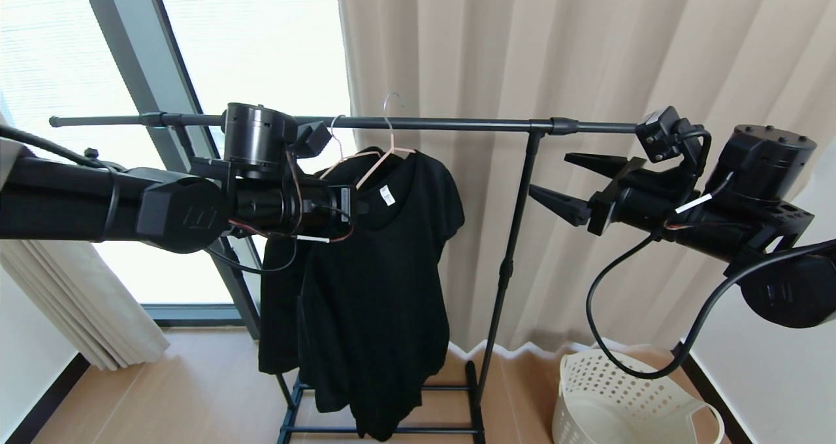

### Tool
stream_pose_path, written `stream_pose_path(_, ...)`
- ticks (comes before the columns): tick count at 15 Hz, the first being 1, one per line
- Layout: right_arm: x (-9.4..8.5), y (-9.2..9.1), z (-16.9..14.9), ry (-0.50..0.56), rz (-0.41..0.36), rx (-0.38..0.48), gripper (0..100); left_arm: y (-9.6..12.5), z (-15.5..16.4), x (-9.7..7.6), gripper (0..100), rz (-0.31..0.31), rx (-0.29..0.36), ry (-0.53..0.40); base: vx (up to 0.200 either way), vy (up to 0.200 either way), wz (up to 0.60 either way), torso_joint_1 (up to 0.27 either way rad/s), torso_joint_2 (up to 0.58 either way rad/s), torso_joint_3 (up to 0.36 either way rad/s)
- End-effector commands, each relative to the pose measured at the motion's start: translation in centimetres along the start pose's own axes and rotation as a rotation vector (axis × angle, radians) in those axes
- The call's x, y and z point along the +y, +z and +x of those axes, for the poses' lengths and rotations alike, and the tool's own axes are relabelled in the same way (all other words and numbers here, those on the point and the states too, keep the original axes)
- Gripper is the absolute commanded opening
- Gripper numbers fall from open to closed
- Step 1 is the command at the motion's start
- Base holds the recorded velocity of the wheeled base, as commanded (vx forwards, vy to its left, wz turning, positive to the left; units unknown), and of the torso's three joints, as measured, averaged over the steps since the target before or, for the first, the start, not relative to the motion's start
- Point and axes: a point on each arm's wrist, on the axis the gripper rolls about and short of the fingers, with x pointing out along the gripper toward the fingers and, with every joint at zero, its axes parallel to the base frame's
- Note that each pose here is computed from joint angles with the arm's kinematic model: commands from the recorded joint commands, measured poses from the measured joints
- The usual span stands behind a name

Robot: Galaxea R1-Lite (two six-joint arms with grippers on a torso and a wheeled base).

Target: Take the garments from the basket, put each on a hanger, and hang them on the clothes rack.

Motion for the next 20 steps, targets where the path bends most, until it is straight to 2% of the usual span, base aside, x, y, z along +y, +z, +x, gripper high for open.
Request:
stream_pose_path(1,0.0,-0.1,0.1,0.002,0.000,0.001,100,-0.1,2.4,0.6,0,-0.023,0.005,0.028,0.000,0.000,0.00,0.000,0.00,0.000)
stream_pose_path(9,-0.1,-0.7,0.3,0.004,-0.008,0.016,100,0.0,5.4,1.3,0,-0.025,-0.001,0.033,0.000,0.000,0.00,0.000,0.00,0.000)
stream_pose_path(16,-0.1,-0.7,0.3,0.004,-0.009,0.016,100,0.5,6.9,1.5,0,-0.042,-0.025,0.043,0.000,0.000,0.00,0.000,0.00,0.000)
stream_pose_path(20,-0.1,-0.7,0.3,0.004,-0.009,0.016,100,0.2,7.2,1.6,0,-0.044,-0.016,0.044,0.000,0.000,0.00,0.000,0.00,0.000)
